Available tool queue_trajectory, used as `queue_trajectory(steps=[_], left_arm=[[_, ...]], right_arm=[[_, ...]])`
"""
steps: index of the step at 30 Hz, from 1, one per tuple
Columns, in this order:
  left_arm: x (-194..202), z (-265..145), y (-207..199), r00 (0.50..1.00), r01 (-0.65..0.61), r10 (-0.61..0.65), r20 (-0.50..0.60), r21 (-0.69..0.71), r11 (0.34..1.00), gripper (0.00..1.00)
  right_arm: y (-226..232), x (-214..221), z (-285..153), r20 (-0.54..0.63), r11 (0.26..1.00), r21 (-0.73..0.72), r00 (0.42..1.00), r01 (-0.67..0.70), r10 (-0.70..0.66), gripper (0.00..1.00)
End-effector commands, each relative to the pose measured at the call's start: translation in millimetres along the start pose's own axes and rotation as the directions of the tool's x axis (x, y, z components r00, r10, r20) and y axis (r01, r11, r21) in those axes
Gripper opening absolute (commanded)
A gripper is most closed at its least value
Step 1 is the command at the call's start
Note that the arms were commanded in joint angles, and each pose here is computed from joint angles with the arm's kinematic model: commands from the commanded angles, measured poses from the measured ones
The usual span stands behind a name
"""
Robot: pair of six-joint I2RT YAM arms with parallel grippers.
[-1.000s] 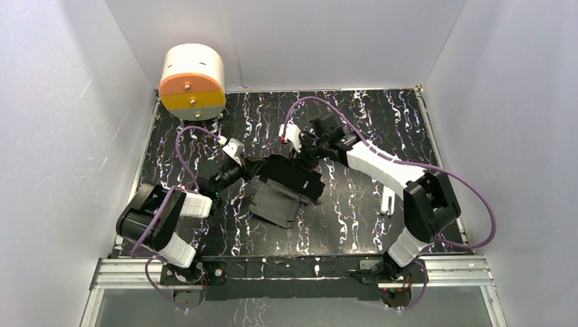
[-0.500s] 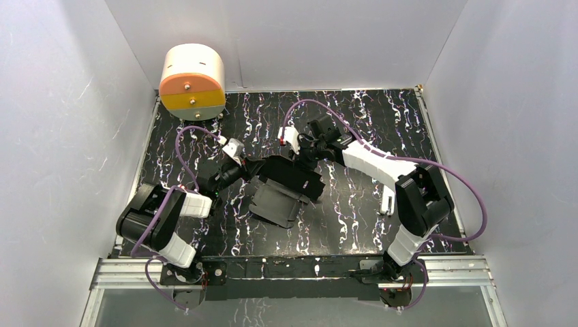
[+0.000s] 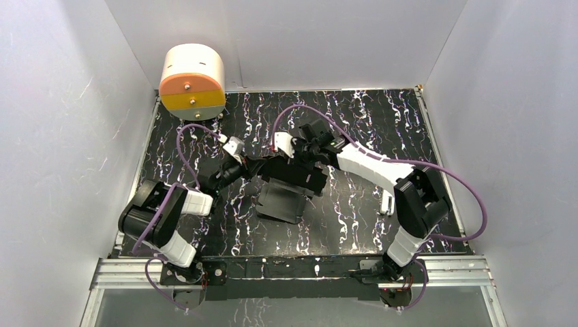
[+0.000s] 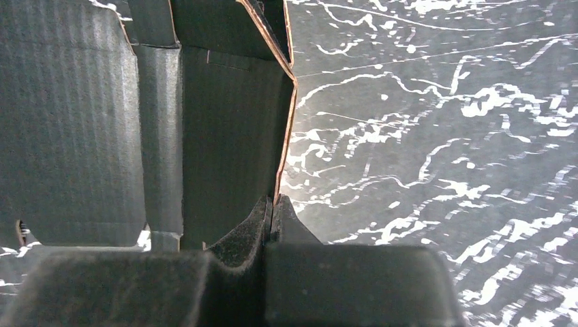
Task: Fold the paper box
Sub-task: Fold the paper box at the center of the board.
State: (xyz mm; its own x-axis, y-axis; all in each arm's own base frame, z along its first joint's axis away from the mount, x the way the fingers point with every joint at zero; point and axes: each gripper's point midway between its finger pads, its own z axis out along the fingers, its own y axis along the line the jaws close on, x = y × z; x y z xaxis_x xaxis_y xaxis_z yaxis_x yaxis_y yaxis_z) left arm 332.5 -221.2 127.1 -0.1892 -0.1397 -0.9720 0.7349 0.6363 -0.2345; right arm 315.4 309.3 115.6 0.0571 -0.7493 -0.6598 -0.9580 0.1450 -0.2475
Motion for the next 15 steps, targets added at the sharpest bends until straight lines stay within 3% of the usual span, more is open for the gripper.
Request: queue_trajectory(steps=[1, 9, 15], left_arm=[[-30, 13, -5, 0.993, -0.073, 0.068, 0.091, 0.050, 0.996, 0.00], [-25, 19, -16, 0.996, -0.054, 0.049, 0.076, 0.060, 0.997, 0.00], [2, 22, -28, 0.999, -0.048, 0.049, -0.014, 0.053, 0.997, 0.01]], right_arm=[[-30, -26, -21, -0.037, 0.972, 0.166, 0.986, 0.168, -0.165, 0.00], [-41, -35, -31, -0.127, 0.881, 0.306, 0.932, 0.362, -0.339, 0.00], [-35, -39, -27, -0.163, 0.815, 0.358, 0.890, 0.456, -0.427, 0.00]])
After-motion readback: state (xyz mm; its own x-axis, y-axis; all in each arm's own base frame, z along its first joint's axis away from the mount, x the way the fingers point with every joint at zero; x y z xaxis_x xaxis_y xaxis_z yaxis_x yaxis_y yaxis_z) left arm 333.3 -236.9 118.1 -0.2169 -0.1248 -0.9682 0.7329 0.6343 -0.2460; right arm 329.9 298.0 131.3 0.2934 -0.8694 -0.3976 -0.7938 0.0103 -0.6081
